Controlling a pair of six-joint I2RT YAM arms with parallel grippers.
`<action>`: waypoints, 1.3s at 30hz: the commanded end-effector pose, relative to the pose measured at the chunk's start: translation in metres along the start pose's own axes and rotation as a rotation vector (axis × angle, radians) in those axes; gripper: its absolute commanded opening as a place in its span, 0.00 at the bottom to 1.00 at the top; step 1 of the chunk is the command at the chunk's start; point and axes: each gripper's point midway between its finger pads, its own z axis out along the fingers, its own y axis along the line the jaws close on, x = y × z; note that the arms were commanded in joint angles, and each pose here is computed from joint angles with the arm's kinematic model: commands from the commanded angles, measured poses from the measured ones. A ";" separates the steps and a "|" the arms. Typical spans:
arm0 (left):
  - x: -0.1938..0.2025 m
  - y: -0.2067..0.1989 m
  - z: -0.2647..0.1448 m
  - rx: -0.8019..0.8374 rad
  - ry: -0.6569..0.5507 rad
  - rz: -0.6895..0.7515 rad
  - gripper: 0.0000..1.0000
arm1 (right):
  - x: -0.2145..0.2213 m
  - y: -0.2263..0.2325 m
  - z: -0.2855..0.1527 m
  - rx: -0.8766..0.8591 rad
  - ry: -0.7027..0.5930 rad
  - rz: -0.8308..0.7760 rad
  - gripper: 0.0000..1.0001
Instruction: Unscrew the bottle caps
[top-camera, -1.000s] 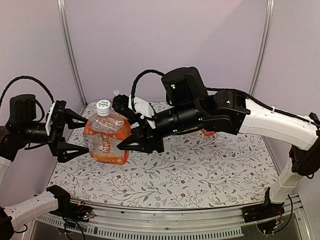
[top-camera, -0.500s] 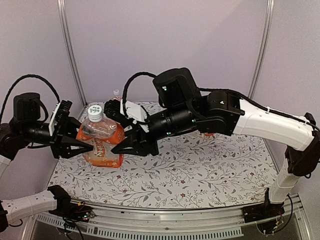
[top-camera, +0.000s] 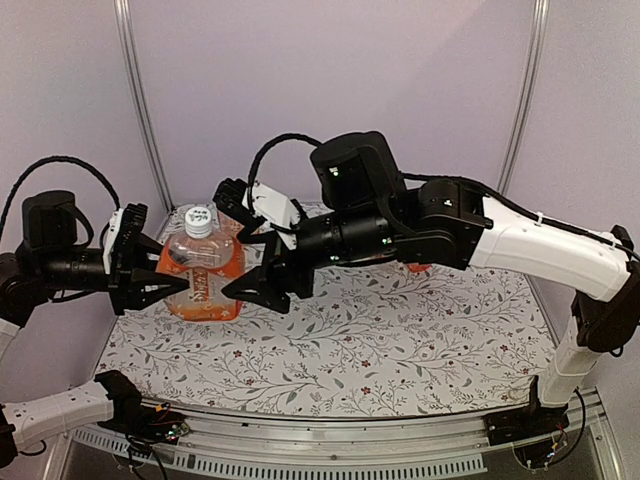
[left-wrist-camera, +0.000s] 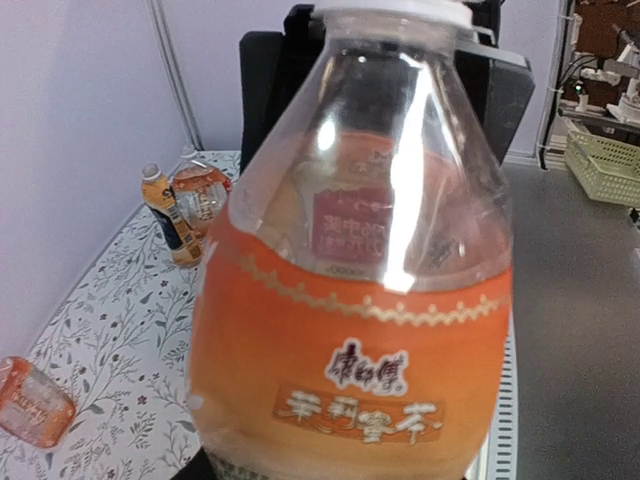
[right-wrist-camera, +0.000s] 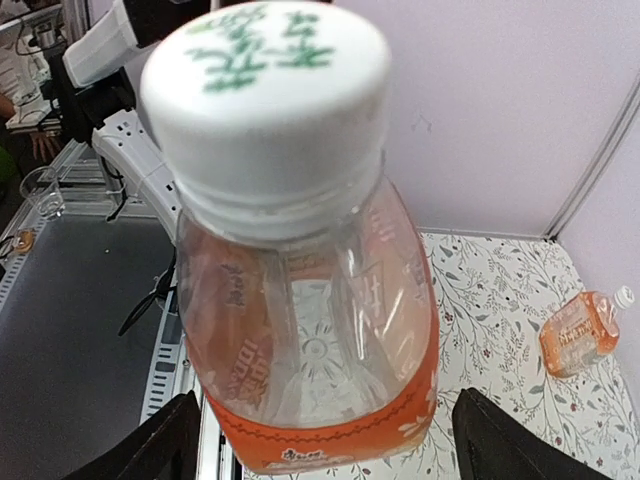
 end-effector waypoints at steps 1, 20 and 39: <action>0.018 0.034 -0.004 -0.206 0.107 0.130 0.28 | -0.019 -0.022 -0.032 0.145 -0.038 0.119 0.90; 0.038 0.102 -0.022 -0.558 0.385 0.499 0.27 | -0.020 -0.076 0.004 0.396 -0.014 0.606 0.78; 0.046 0.103 -0.013 -0.537 0.401 0.517 0.28 | -0.002 -0.072 0.034 0.346 0.026 0.650 0.34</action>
